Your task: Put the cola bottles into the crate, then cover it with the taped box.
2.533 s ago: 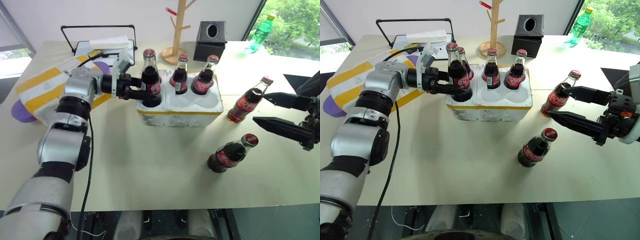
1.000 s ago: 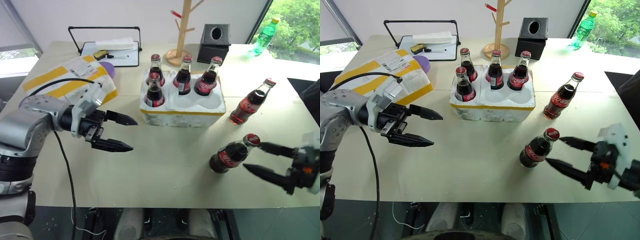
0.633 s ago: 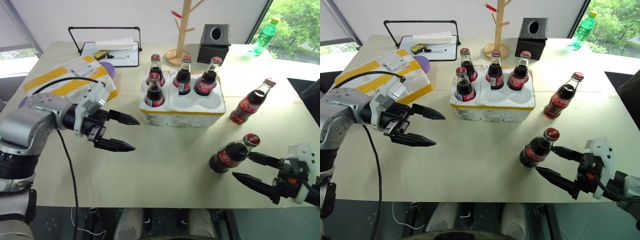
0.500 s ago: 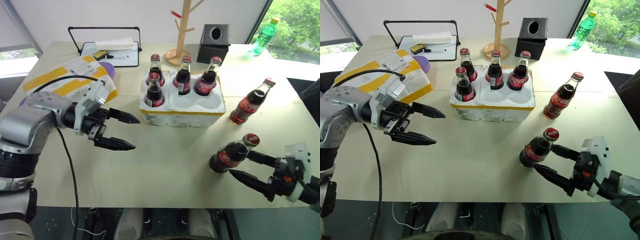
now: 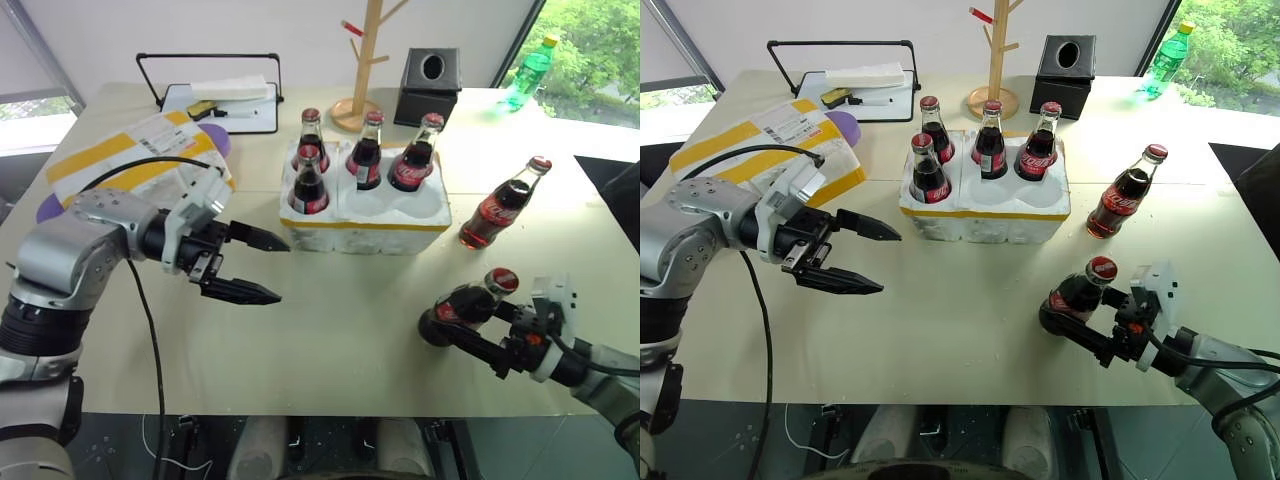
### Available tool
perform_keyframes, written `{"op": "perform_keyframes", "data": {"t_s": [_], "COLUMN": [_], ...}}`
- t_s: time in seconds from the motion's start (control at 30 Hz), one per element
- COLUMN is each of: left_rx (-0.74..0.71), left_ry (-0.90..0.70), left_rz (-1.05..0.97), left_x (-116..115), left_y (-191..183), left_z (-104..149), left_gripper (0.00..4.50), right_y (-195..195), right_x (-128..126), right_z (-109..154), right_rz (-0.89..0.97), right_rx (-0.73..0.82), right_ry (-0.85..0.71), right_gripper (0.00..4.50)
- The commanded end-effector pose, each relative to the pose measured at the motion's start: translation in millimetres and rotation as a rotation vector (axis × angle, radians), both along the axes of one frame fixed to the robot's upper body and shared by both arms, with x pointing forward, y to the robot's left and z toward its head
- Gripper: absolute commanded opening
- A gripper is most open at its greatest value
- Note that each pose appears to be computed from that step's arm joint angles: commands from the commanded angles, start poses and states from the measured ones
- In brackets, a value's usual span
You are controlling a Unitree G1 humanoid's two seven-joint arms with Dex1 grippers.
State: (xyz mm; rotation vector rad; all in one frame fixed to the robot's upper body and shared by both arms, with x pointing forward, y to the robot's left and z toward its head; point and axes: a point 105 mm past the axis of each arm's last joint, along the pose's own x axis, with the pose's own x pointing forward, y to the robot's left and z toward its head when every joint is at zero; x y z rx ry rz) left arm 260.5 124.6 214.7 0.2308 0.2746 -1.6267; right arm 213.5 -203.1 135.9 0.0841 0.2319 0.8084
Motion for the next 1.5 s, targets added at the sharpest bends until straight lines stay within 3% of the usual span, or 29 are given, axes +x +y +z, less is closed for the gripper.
{"op": "perform_keyframes", "data": {"t_s": [0.03, 0.13, 0.37, 0.53, 0.67, 0.83, 1.0, 1.17, 1.5], "left_rx": [-0.014, -0.016, -0.038, -0.062, -0.074, -0.083, -0.095, -0.098, -0.109], "left_ry": [-0.039, -0.045, -0.075, -0.097, -0.111, -0.125, -0.136, -0.135, -0.131], "left_rz": [-0.022, -0.009, 0.027, 0.060, 0.074, 0.092, 0.115, 0.132, 0.135], "left_x": [-3.6, -2.8, 2.9, 7.9, 7.6, 6.9, 5.1, 2.9, 3.5], "left_y": [-2.8, -1.8, -1.0, -0.7, -1.7, -2.8, -2.5, -1.8, -6.1], "left_z": [10.6, 10.8, 13.0, 15.2, 16.3, 19.0, 22.4, 21.6, 23.0], "left_gripper": [4.50, 4.50, 4.50, 4.50, 4.50, 4.50, 4.50, 4.50, 4.50], "right_y": [7.2, 7.1, 13.7, 36.4, 57.4, 78.8, 89.9, 87.5, 106.1], "right_x": [-3.5, -2.5, 21.9, 56.3, 90.7, 109.9, 133.3, 147.3, 160.0], "right_z": [17.2, 46.9, 144.5, 179.3, 174.0, 169.7, 148.5, 140.3, 90.2], "right_rz": [0.054, 0.099, 0.174, 0.181, 0.162, 0.196, 0.187, 0.158, 0.193], "right_rx": [0.022, 0.020, 0.111, 0.143, 0.054, 0.050, 0.002, 0.009, -0.084], "right_ry": [-0.048, -0.117, -0.351, -0.447, -0.437, -0.439, -0.406, -0.372, -0.267], "right_gripper": [2.79, 2.79, 2.79, 2.79, 2.79, 2.79, 2.79, 2.79, 2.79]}}
